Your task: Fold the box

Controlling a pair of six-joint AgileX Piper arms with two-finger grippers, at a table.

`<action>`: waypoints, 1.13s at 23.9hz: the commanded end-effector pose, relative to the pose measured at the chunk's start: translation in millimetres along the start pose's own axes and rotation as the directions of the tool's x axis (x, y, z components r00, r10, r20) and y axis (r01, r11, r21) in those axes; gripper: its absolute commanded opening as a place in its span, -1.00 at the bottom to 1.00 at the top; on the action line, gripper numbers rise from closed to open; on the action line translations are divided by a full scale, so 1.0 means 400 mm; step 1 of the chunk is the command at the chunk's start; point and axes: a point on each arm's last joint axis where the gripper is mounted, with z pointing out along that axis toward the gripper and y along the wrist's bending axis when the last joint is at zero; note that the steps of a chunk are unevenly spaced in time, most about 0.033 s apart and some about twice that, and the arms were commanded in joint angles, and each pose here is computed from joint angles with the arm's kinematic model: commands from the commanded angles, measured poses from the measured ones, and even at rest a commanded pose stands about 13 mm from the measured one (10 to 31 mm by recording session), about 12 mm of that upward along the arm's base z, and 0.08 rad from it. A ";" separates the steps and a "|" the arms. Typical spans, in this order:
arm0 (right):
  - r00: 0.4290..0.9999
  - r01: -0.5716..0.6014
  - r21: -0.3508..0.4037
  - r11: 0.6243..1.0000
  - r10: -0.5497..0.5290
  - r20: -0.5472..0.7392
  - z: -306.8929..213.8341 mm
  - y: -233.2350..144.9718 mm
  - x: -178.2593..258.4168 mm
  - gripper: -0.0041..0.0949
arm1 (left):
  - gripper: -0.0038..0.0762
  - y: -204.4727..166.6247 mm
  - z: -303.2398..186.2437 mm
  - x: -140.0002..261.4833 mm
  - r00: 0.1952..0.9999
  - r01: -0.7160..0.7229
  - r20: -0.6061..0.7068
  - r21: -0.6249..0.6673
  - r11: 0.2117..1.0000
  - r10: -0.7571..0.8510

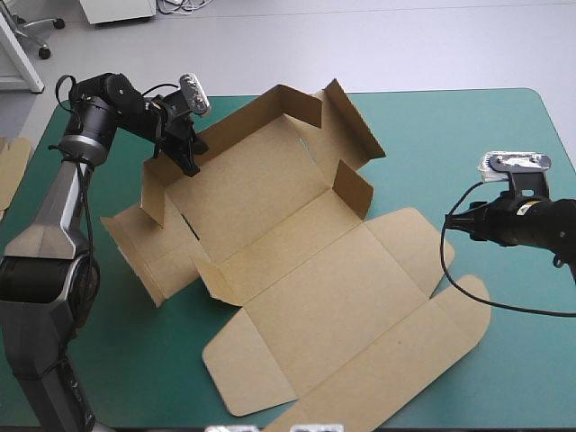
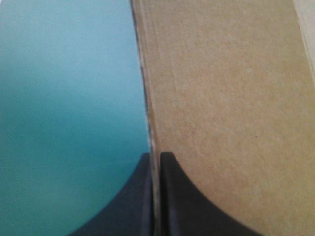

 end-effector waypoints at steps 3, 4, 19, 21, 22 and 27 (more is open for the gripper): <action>0.996 0.005 0.004 1.000 -0.005 0.087 -0.032 0.000 -0.027 -0.02 | -0.94 -0.028 -0.080 -0.123 0.962 -0.252 0.049 -0.206 0.946 0.267; 0.996 0.005 0.004 1.000 -0.005 0.087 -0.032 0.000 -0.027 -0.02 | -0.94 -0.032 -0.077 -0.131 0.948 -0.305 0.026 -0.214 0.928 0.318; 0.992 0.023 0.034 0.999 -0.027 0.121 -0.034 -0.006 -0.034 -0.02 | -0.94 -0.153 -0.090 -0.293 0.861 -0.444 -0.021 -0.515 0.733 0.507; 0.992 0.027 0.053 0.998 -0.033 0.125 -0.041 -0.009 -0.037 -0.02 | -0.94 -0.231 -0.050 -0.283 0.839 -0.488 -0.049 -0.506 0.711 0.541; 0.991 0.029 0.057 0.998 -0.036 0.132 -0.046 -0.009 -0.037 -0.02 | -0.94 -0.247 -0.045 -0.279 0.829 -0.505 -0.063 -0.513 0.694 0.556; 0.984 0.032 0.072 0.997 -0.044 0.172 -0.084 -0.007 -0.050 -0.02 | -0.94 -0.383 -0.041 -0.230 0.814 -0.472 0.008 -0.573 0.670 0.581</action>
